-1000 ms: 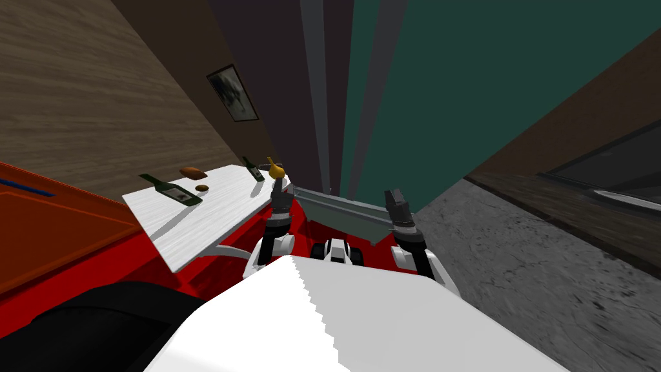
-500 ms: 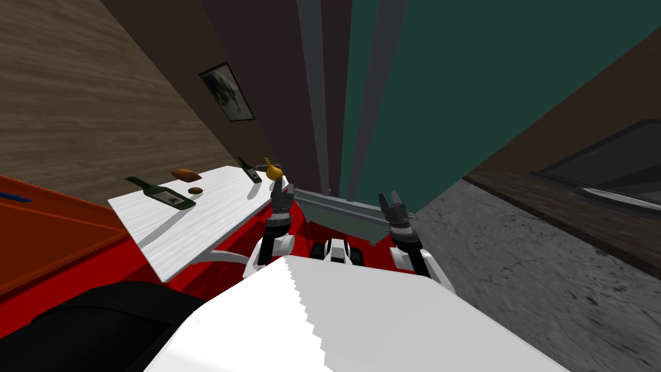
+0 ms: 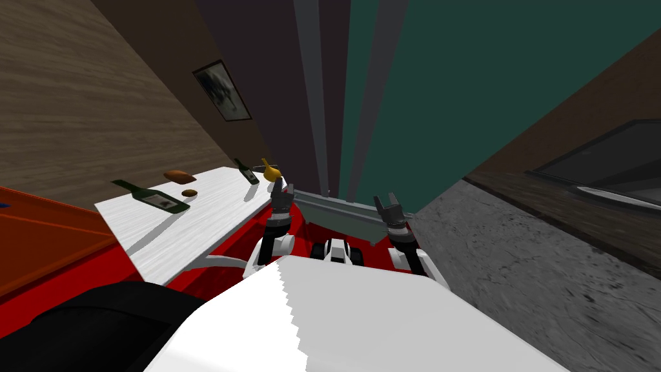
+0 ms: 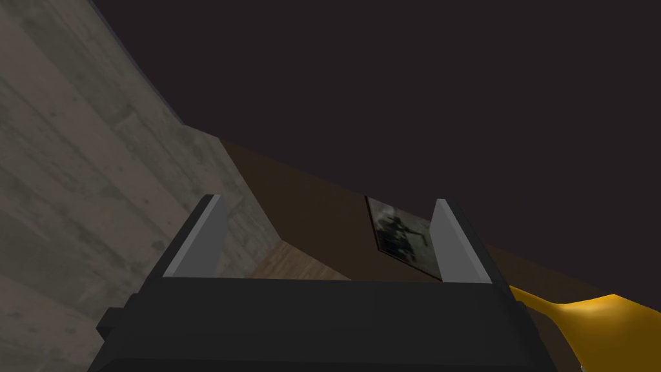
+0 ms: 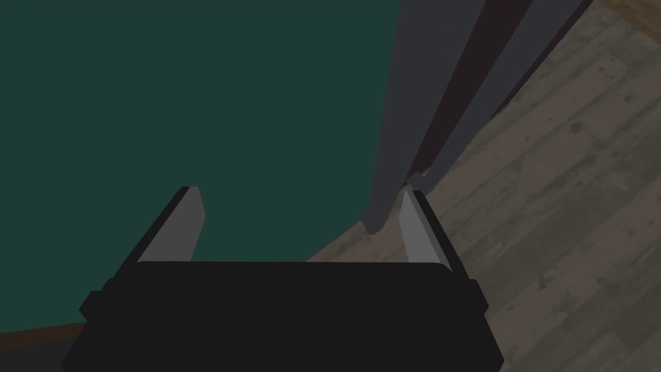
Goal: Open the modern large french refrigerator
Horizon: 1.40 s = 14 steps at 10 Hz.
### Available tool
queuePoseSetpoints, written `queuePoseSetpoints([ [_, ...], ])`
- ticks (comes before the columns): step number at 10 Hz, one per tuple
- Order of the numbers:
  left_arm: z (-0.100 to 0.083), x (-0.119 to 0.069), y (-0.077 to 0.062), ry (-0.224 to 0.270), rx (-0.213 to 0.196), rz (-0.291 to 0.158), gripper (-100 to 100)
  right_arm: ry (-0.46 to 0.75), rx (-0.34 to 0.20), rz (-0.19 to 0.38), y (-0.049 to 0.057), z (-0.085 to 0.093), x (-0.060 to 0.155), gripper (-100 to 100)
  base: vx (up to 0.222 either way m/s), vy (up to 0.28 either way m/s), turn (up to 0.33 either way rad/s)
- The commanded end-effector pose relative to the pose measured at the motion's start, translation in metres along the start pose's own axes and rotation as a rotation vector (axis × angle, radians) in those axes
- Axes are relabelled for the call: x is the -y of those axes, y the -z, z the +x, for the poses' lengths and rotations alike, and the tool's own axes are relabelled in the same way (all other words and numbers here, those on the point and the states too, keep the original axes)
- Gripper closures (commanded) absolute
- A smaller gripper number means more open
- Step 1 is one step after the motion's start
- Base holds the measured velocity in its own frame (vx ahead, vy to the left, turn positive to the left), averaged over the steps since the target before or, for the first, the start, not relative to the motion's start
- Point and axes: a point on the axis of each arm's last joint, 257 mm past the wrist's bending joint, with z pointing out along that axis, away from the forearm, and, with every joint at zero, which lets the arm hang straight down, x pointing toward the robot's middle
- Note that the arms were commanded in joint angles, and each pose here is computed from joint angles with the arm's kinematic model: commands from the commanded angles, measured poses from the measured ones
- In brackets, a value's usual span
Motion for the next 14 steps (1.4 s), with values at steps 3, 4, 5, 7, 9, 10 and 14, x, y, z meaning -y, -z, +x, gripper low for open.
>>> queuePoseSetpoints([
  [3, 0.0, 0.0, 0.0, 0.0, 0.0, 0.0, 0, 0.13, -0.05, -0.02, 0.008, 0.027, -0.002, -100, 0.028, 0.013, -0.047],
  [4, 0.0, 0.0, 0.0, 0.0, 0.0, 0.0, 0, 0.151, -0.05, -0.02, 0.008, 0.027, -0.002, -100, 0.032, 0.014, -0.025],
  [5, 0.0, 0.0, 0.0, 0.0, 0.0, 0.0, 0, 0.186, -0.065, -0.028, 0.011, 0.035, -0.003, -100, 0.026, 0.017, -0.042],
  [7, 0.0, 0.0, 0.0, 0.0, 0.0, 0.0, 0, 0.236, -0.08, -0.039, 0.014, 0.043, -0.005, -100, 0.021, 0.014, -0.039],
  [9, 0.0, 0.0, 0.0, 0.0, 0.0, 0.0, 0, 0.284, -0.094, -0.05, 0.017, 0.051, -0.006, -100, 0.023, 0.01, -0.04],
  [10, 0.0, 0.0, 0.0, 0.0, 0.0, 0.0, 0, 0.291, -0.094, -0.051, 0.017, 0.051, -0.006, -100, 0.021, 0.009, -0.021],
  [14, 0.0, 0.0, 0.0, 0.0, 0.0, 0.0, 0, 0.386, -0.121, -0.077, 0.024, 0.067, -0.01, -100, 0.022, 0.016, -0.037],
])
